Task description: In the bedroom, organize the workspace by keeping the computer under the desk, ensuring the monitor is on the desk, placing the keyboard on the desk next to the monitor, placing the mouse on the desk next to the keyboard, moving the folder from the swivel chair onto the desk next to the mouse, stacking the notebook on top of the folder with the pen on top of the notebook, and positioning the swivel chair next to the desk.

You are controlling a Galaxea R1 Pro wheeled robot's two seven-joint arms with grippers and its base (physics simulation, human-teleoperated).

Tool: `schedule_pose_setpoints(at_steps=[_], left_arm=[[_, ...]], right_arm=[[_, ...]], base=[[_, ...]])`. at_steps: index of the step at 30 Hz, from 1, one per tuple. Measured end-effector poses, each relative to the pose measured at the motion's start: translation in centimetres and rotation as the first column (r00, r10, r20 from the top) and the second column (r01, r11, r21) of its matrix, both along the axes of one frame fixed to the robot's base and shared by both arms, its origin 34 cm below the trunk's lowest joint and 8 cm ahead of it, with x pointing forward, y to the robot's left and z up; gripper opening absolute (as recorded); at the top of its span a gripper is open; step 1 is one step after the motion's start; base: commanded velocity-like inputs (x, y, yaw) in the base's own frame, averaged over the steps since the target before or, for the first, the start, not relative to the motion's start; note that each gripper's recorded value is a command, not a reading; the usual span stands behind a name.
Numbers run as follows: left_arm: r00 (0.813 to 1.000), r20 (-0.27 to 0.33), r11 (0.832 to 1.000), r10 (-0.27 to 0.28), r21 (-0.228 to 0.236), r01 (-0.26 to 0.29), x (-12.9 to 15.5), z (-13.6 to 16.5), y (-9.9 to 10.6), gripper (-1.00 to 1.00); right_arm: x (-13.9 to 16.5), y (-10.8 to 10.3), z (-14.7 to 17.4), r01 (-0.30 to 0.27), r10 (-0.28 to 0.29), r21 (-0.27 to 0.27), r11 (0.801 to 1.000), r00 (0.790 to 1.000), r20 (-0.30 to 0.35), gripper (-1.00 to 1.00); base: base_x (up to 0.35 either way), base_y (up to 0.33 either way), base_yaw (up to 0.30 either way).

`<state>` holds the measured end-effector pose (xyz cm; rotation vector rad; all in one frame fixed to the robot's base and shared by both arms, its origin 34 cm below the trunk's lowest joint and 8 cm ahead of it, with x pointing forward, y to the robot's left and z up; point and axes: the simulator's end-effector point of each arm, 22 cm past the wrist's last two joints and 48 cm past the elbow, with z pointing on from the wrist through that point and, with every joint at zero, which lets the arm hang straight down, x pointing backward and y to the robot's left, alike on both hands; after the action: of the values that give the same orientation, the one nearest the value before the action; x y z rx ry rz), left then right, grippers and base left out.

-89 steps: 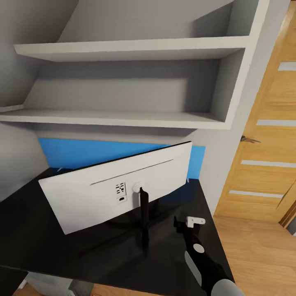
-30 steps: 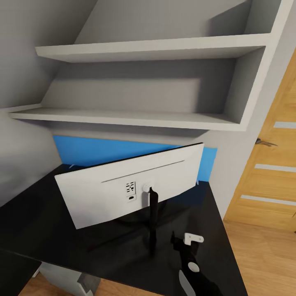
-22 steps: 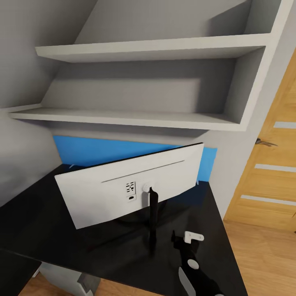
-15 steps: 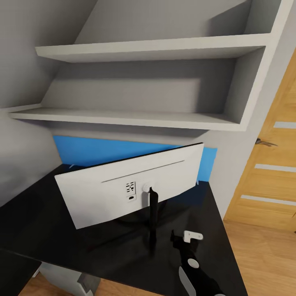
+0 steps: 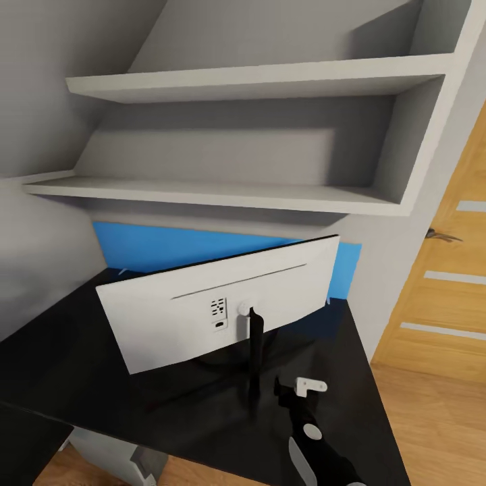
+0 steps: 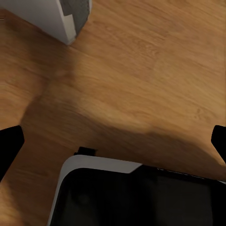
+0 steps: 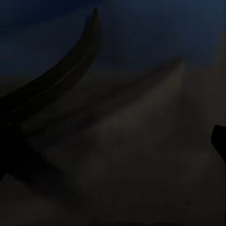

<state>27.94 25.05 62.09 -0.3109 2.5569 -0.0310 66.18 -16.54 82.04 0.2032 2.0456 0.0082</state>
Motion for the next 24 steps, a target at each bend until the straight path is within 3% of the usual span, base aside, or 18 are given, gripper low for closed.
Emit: schedule_pose_setpoints(at_steps=[24], left_arm=[[1.000, -0.001, 1.000, 0.001, 0.001, -0.001, -0.04, -0.01, 0.02, 1.00]], right_arm=[[-0.04, -0.29, -0.01, 0.011, -0.011, -0.006, 1.000, 1.000, 0.000, 1.00]], base=[[0.000, 0.000, 0.258]])
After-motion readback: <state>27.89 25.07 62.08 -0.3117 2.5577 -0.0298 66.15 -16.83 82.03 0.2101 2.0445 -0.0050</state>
